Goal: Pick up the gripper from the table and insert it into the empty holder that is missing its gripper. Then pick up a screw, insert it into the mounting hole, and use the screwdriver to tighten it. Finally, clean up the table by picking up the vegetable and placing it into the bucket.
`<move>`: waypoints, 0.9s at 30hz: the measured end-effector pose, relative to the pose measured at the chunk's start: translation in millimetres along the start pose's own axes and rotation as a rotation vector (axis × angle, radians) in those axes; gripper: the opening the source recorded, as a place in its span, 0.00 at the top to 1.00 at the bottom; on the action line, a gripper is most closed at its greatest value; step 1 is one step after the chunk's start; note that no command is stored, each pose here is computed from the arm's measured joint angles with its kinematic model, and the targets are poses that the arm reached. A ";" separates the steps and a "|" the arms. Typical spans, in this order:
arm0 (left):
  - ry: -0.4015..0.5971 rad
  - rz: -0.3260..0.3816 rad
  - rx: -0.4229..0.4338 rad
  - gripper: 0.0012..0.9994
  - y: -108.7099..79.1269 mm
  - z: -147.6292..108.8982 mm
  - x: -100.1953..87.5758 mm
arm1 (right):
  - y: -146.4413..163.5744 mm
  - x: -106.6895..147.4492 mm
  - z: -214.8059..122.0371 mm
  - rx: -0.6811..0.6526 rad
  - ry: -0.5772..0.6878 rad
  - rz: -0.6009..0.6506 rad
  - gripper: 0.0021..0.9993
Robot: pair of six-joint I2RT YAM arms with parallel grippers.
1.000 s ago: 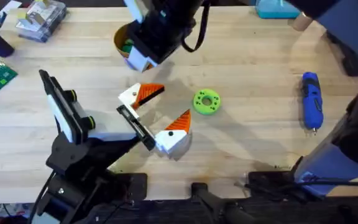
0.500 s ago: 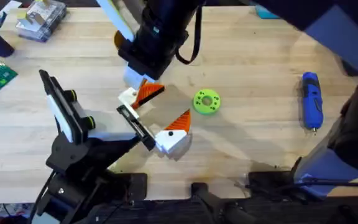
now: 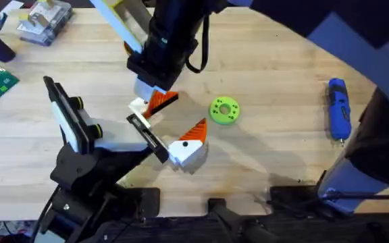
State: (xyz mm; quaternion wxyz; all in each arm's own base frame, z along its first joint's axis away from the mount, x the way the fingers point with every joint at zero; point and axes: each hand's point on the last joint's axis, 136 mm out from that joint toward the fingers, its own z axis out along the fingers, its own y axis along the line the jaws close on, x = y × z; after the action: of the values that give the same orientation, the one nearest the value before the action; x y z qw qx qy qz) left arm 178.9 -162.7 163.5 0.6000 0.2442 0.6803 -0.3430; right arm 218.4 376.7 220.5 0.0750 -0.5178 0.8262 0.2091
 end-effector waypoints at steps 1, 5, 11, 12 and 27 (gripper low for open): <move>0.000 -0.001 0.000 0.01 0.1 0.0 0.0 | -0.3 0.0 0.8 0.000 0.002 -0.001 1.00; 0.000 -0.004 0.000 0.01 0.0 0.0 0.0 | -0.5 0.5 1.5 -0.001 0.006 -0.009 1.00; 0.000 -0.004 0.000 0.01 0.0 0.0 -0.1 | 0.4 2.5 1.6 -0.006 0.015 -0.019 1.00; 0.000 -0.004 0.000 0.01 0.0 0.0 -0.1 | 0.6 3.3 1.5 -0.006 0.017 -0.021 1.00; -0.002 0.006 0.001 0.01 -0.2 -0.1 -0.5 | 2.4 8.3 6.8 -0.029 0.046 -0.046 1.00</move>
State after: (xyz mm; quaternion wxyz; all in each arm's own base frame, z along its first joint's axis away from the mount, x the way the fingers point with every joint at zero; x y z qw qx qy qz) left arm 178.8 -162.7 164.0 0.6016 0.2461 0.6788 -0.3417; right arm 211.9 373.7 212.1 0.0530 -0.5424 0.8124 0.2074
